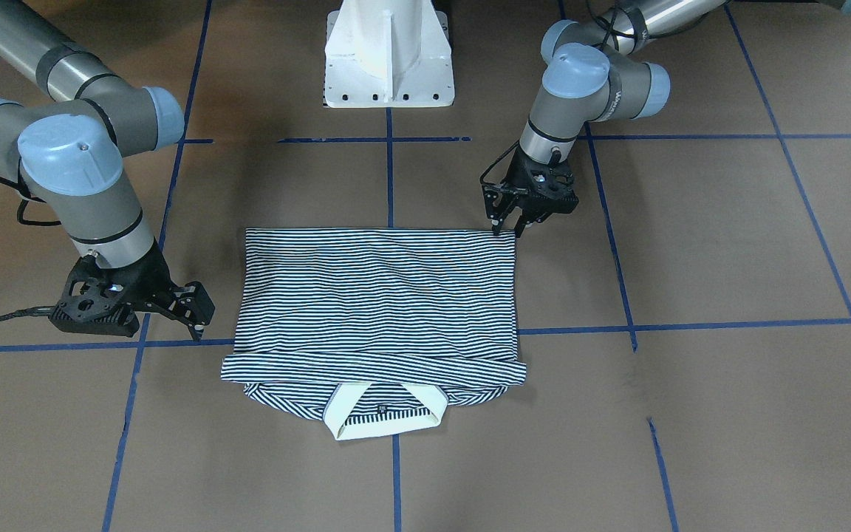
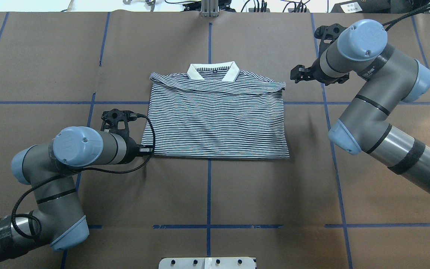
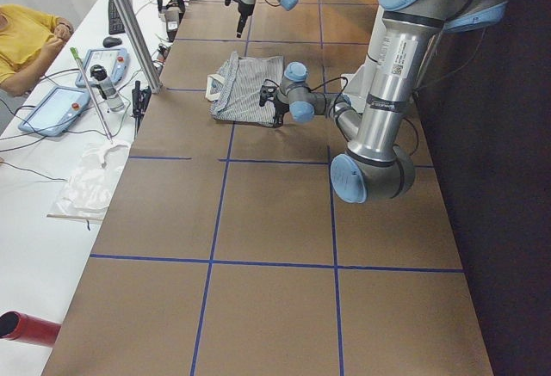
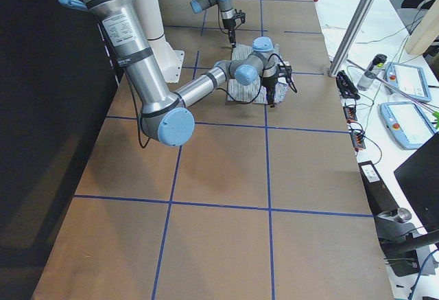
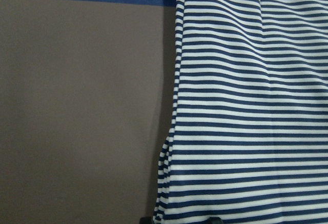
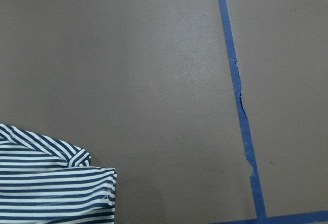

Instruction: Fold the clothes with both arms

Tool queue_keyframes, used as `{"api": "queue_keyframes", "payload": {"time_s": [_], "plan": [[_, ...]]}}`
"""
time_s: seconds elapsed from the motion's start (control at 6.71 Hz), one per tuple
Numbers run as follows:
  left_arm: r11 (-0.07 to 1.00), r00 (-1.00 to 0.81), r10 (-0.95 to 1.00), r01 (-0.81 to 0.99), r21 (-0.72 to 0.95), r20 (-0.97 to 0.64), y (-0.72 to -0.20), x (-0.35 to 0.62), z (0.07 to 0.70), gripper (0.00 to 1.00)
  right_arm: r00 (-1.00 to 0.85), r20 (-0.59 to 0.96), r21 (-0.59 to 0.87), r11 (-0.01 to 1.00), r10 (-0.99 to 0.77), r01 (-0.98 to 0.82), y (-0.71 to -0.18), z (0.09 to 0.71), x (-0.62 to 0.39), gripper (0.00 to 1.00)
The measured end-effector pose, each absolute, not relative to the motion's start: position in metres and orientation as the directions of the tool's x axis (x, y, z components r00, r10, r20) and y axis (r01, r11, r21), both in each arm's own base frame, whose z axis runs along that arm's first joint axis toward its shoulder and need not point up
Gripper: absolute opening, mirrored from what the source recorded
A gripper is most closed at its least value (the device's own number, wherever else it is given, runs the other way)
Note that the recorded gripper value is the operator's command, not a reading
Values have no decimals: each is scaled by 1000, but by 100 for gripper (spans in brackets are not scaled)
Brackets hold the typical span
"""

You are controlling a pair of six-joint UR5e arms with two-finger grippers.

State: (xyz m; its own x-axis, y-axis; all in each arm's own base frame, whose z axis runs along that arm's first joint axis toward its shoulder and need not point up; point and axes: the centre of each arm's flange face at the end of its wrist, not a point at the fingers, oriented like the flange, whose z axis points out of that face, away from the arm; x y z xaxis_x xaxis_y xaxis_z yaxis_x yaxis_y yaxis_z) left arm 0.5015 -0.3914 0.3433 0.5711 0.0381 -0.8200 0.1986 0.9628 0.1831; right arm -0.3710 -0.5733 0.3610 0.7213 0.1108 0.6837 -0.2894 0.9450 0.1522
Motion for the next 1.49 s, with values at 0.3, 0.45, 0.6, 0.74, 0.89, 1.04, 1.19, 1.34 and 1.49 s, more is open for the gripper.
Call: {"api": "queue_keyframes", "payload": {"time_s": [0.3, 0.45, 0.6, 0.74, 0.89, 1.04, 1.19, 1.34, 1.49], "plan": [[962, 574, 38, 199, 185, -818, -392, 500, 345, 0, 722, 683, 153, 945, 111, -290, -573, 361, -371, 100], [959, 580, 45, 202, 197, -814, -396, 495, 347, 0, 722, 683, 153, 945, 111, -290, -573, 362, -371, 100], [951, 595, 70, 202, 233, -801, -409, 484, 350, 0, 722, 682, 153, 945, 112, -290, -573, 362, -372, 100], [937, 626, 104, 198, 287, -772, -434, 466, 360, 0, 722, 682, 152, 944, 113, -291, -573, 362, -372, 100], [922, 663, 123, 199, 332, -738, -465, 448, 378, 0, 723, 682, 151, 944, 114, -292, -573, 363, -372, 100], [903, 689, 136, 209, 375, -712, -500, 430, 396, 0, 723, 681, 150, 944, 116, -293, -573, 364, -372, 100], [882, 710, 144, 223, 415, -689, -542, 417, 408, 0, 724, 680, 149, 944, 118, -295, -574, 365, -372, 100], [866, 729, 139, 239, 440, -670, -588, 417, 412, 0, 724, 679, 148, 943, 121, -297, -574, 366, -372, 100], [849, 742, 126, 263, 459, -658, -630, 426, 409, 0, 724, 678, 147, 943, 124, -298, -574, 367, -372, 100]]}}
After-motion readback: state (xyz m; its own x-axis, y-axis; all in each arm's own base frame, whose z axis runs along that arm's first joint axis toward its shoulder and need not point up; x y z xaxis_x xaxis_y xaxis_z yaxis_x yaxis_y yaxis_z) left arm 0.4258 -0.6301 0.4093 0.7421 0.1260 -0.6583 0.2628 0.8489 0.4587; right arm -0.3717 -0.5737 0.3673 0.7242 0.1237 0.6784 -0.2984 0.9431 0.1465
